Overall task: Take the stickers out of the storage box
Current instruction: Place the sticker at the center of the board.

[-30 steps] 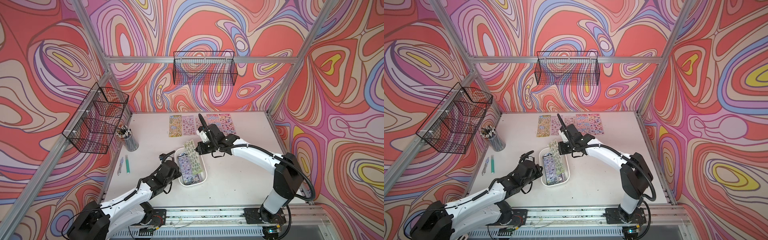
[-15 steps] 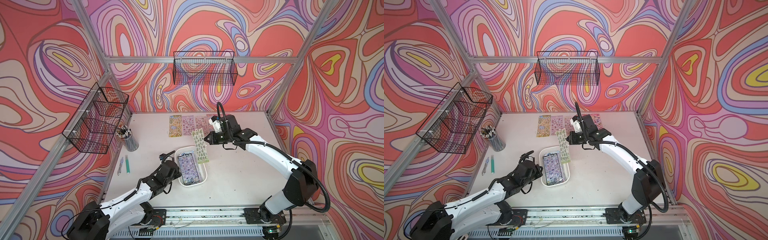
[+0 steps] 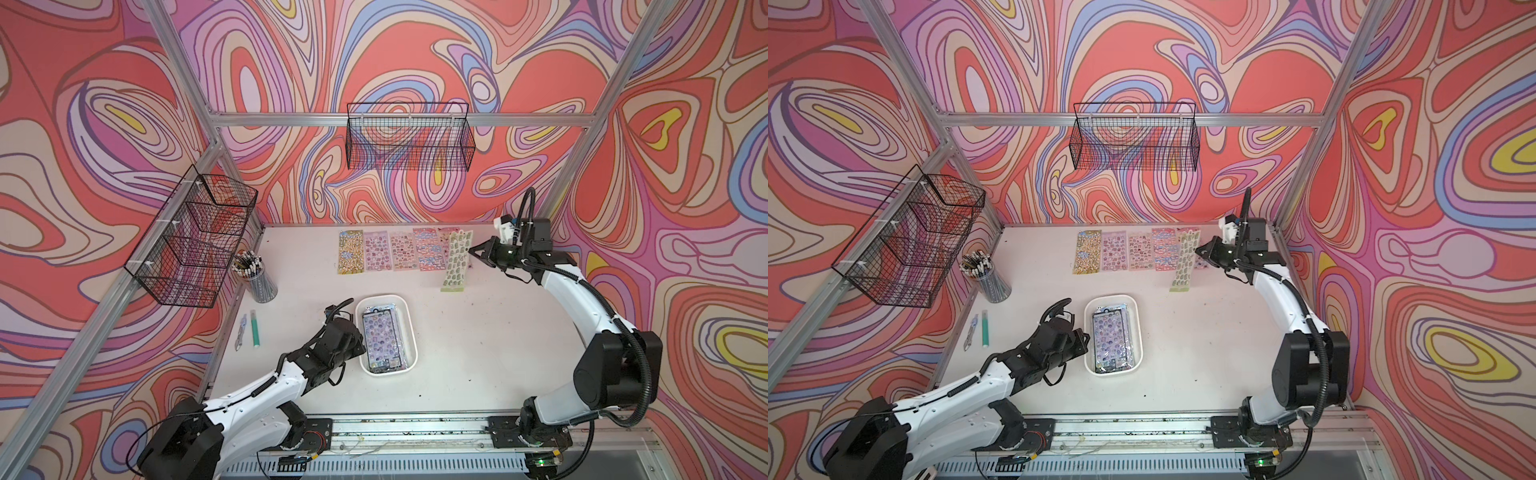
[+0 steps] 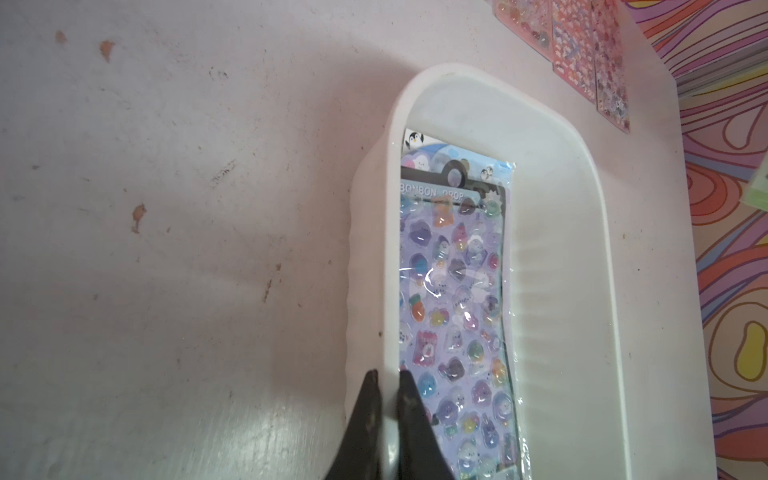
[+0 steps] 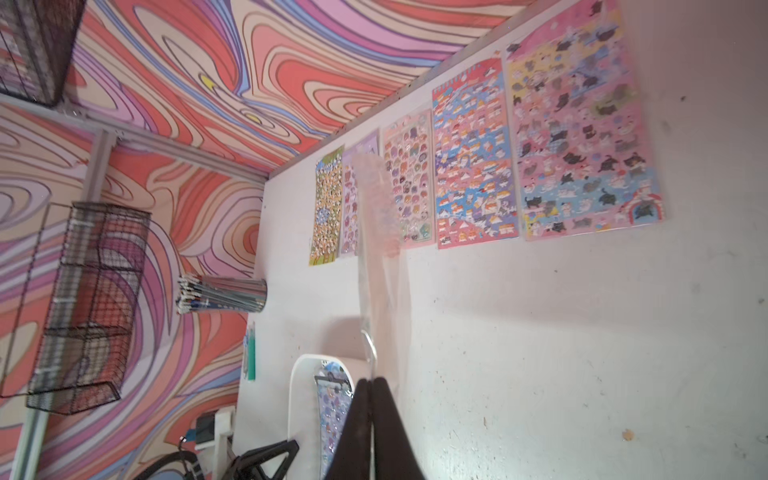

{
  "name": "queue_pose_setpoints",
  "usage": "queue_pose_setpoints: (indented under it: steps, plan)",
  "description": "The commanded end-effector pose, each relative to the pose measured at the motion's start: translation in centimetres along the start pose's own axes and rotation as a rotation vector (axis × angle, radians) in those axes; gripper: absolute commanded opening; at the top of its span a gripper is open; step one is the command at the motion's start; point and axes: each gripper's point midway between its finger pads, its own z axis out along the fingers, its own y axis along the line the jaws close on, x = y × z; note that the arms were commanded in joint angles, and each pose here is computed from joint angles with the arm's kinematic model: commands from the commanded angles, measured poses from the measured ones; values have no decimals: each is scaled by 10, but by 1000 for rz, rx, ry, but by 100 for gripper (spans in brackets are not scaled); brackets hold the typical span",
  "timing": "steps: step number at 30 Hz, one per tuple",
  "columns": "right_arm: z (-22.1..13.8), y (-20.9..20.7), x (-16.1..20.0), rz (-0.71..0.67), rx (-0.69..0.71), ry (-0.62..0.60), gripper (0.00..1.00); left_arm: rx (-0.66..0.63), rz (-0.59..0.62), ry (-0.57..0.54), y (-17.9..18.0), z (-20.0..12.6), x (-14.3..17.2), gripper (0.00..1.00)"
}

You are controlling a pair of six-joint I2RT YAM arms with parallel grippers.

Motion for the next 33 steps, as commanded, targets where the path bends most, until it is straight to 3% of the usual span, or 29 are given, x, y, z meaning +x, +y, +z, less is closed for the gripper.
queue_pose_setpoints:
  steps: [1,7,14,15,25,33]
  plan:
    - [2,0,-14,38,-75,-11,0,47,19,39,-15,2,0,11]
    - [-4,-34,-52,107,-55,-79,0,94,51,98,-30,7,3,11]
    - [-10,-87,-98,166,-136,-151,0,111,88,142,-40,10,2,11]
    - [-9,-95,-102,174,-144,-155,0,140,92,125,-54,7,-8,11]
    - [7,-184,-118,225,-132,-154,0,159,85,138,-65,18,-11,11]
    - [19,-268,-112,204,237,-97,0,157,114,145,-71,23,-14,11]
